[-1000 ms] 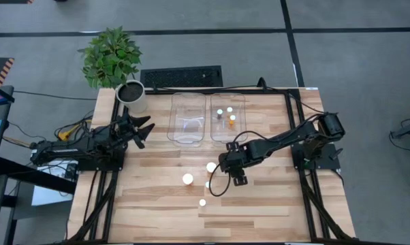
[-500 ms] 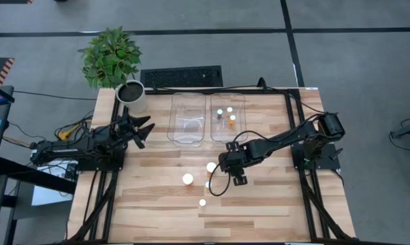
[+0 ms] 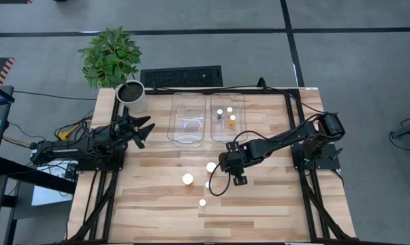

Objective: Pick and place medicine bottles into bin by pill shape (circle, oval)
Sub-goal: Put the green tablet bottle into the right transparent bin

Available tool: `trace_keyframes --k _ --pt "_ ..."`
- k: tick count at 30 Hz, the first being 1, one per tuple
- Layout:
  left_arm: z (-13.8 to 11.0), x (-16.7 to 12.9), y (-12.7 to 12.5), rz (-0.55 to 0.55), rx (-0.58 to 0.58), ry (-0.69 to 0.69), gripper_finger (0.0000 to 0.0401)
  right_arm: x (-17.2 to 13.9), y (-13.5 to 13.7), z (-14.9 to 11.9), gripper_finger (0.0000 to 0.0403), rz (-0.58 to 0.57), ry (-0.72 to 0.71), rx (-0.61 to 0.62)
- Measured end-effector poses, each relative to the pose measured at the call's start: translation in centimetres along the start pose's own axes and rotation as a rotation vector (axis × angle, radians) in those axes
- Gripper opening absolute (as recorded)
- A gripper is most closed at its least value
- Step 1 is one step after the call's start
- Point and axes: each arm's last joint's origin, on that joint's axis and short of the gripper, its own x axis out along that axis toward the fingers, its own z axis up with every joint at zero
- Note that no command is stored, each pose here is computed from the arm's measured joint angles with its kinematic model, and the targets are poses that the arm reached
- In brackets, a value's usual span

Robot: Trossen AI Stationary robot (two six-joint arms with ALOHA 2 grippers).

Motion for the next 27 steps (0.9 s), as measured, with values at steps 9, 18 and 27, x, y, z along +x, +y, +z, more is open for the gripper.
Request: trace_keyframes --k 9,18,27 --pt "-0.1 0.0 0.0 0.002 0.004 0.007 0.024 -1.8 -0.6 -0.1 0.0127 -0.005 -0.028 -0.004" --pt "-0.2 0.0 0.0 0.004 0.007 0.015 0.024 -7.3 -4.1 -1.0 0.0135 -0.135 -0.146 0.019" --pt "-0.2 0.0 0.1 0.006 0.011 0.019 0.024 -13.6 -10.0 -3.4 0.0129 -0.358 -0.294 0.104"
